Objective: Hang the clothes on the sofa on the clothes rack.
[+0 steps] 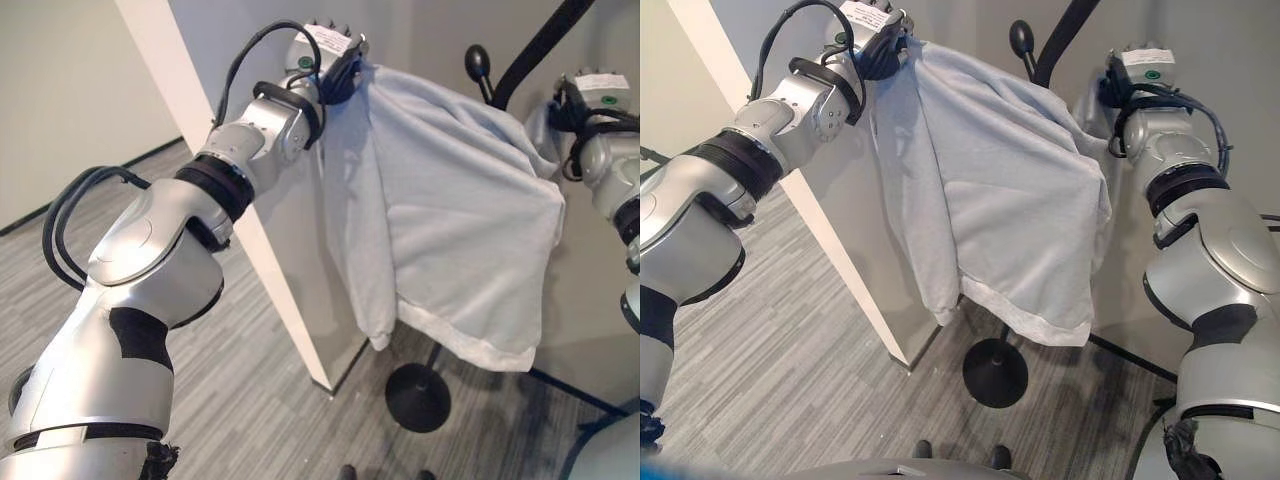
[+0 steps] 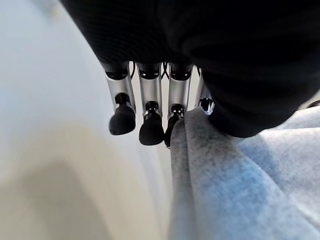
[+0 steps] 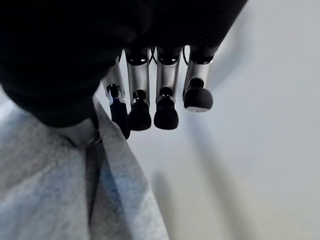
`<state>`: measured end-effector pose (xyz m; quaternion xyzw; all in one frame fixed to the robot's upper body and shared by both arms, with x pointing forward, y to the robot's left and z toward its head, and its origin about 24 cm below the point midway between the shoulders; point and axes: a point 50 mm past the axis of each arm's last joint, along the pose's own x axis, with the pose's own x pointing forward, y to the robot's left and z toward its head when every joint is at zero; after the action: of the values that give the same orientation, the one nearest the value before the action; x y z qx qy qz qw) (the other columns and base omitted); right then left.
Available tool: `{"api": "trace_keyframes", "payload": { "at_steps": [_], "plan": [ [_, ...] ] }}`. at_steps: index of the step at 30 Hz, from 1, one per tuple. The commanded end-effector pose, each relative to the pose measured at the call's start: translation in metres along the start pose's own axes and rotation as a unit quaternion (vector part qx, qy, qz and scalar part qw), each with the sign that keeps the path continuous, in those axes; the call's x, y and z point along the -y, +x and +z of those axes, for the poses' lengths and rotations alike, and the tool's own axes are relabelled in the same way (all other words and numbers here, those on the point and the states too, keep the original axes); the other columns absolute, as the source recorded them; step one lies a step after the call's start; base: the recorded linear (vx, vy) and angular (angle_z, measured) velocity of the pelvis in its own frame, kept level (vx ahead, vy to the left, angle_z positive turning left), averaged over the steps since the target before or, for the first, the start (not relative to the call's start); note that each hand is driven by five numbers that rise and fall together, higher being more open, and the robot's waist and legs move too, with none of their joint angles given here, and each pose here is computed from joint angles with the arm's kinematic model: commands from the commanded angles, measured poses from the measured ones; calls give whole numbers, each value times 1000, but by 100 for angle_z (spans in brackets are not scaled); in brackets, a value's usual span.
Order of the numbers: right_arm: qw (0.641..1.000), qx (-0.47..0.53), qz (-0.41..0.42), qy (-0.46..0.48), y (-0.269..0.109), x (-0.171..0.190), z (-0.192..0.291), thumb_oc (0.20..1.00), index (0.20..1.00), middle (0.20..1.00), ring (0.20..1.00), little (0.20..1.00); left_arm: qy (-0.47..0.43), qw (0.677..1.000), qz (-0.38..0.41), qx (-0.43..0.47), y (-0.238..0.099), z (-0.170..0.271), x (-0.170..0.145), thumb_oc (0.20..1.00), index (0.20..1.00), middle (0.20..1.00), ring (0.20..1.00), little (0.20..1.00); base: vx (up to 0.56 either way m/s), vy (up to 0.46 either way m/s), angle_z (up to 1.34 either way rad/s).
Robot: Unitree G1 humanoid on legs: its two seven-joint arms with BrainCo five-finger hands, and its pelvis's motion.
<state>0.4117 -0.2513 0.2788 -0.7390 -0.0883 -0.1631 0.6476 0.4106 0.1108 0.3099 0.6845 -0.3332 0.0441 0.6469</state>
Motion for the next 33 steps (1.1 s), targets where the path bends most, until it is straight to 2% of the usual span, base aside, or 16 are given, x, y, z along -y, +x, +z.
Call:
{"api": "trace_keyframes", "payload": {
  "at_steps": [1,8,9,14,15,18,20,24,25,26,27,28,33],
  "plan": [
    [998,-16,-48,-28,7,38,-17,200,200,200,200,200,10,995,55,-85,5,-37,-36,200,200,200,200,200,-9,-4,15],
    [998,57,-12,15,1,2,26,200,200,200,200,200,-3,994,33,-106,-13,-50,-10,200,200,200,200,200,-6,6,6],
    [996,76,7,34,-5,-14,38,200,200,200,200,200,-15,994,28,-107,-18,-49,-1,200,200,200,200,200,0,0,0],
    [990,110,46,76,-22,-49,61,200,200,200,200,200,-51,992,27,-114,-30,-48,14,200,200,200,200,200,0,7,0],
    [985,116,71,110,-35,-71,69,200,200,200,200,200,-73,990,27,-118,-38,-48,22,200,200,200,200,200,0,0,0],
    [978,110,83,154,-46,-87,75,200,200,200,200,200,-100,986,28,-130,-47,-49,33,213,213,213,213,213,5,9,-1],
    [963,95,104,228,-70,-114,83,200,200,200,200,200,-170,975,23,-143,-67,-44,54,213,213,213,213,213,11,17,-1],
    [952,78,125,266,-92,-137,85,200,200,200,200,200,-236,957,15,-170,-91,-39,78,200,200,200,200,200,16,12,-2],
    [952,76,132,267,-98,-143,83,200,200,200,200,200,-254,951,11,-174,-97,-36,84,297,297,297,297,297,36,27,-1],
    [950,73,134,272,-103,-146,81,689,689,689,689,689,-274,944,8,-182,-106,-34,91,492,492,492,492,492,0,0,0],
    [947,68,135,282,-109,-149,80,849,849,849,849,849,-286,940,4,-184,-112,-30,96,655,655,655,655,655,34,19,-1],
    [944,64,137,294,-115,-153,80,1000,1000,1000,1000,1000,-300,935,1,-188,-119,-28,101,1000,1000,1000,1000,1000,32,17,-1],
    [926,13,147,347,-148,-173,63,1000,1000,1000,1000,1000,-373,900,-53,-218,-168,-8,137,1000,1000,1000,1000,1000,45,28,1]
  ]
}}
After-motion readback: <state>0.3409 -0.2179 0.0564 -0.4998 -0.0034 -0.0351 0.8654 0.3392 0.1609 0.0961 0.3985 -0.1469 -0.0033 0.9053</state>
